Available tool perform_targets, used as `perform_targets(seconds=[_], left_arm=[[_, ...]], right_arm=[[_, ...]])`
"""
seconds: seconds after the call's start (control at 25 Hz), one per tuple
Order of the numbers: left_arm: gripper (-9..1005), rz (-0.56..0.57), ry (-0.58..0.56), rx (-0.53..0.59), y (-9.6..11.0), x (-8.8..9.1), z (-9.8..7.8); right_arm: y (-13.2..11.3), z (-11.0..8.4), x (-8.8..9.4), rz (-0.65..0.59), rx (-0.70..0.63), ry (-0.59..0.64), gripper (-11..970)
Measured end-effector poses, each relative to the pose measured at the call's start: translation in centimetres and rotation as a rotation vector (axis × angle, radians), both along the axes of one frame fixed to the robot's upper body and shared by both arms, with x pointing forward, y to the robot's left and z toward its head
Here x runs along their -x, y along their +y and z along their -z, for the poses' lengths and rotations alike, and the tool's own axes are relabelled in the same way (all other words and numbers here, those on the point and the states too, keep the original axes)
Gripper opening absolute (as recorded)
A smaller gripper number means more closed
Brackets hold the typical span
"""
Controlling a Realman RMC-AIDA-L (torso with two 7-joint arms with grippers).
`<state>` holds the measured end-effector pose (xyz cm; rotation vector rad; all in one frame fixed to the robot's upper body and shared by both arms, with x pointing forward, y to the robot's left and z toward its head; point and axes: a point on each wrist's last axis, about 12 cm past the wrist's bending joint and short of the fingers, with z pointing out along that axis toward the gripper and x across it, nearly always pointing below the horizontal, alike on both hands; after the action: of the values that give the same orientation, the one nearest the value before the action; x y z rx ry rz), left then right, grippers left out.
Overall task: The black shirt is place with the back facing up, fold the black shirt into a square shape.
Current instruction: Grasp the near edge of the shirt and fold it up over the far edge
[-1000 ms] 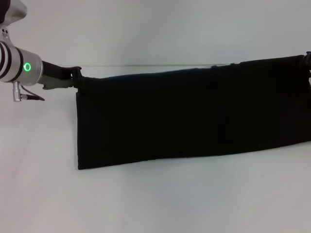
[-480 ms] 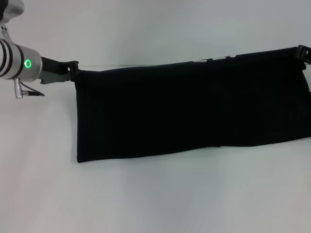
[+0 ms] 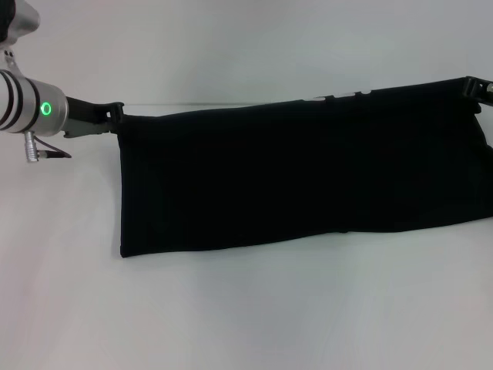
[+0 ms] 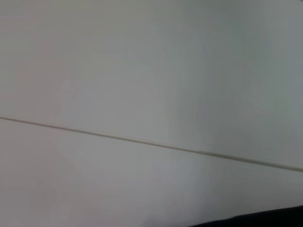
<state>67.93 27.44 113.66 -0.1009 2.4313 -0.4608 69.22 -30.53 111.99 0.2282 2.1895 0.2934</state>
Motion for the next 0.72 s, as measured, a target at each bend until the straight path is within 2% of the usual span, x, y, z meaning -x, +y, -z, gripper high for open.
perform_targets(seconds=[0.4, 0.48, 0.64, 0.72], left_arm=[[134, 0.019, -0.037, -0.022, -1.5, -0.7, 0.0], [150, 0.022, -0.038, -0.024, -1.6, -0.8, 0.0], [183, 0.023, -0.043, -0.010, -1.2, -0.9, -0.8], [258, 0.031, -0.035, -0.001, -1.0, -0.7, -1.2]], right_arm=[[-0.6, -0.7, -0.6, -0.008, 0.040, -0.005, 97], [-1.0, -1.1, -0.7, -0.008, 0.043, -0.008, 291], [-2.2, -2.4, -1.0, -0.027, 0.037, 0.000, 452], [-2.7, -3.0, -1.0, -0.045, 0.022, 0.010, 532]])
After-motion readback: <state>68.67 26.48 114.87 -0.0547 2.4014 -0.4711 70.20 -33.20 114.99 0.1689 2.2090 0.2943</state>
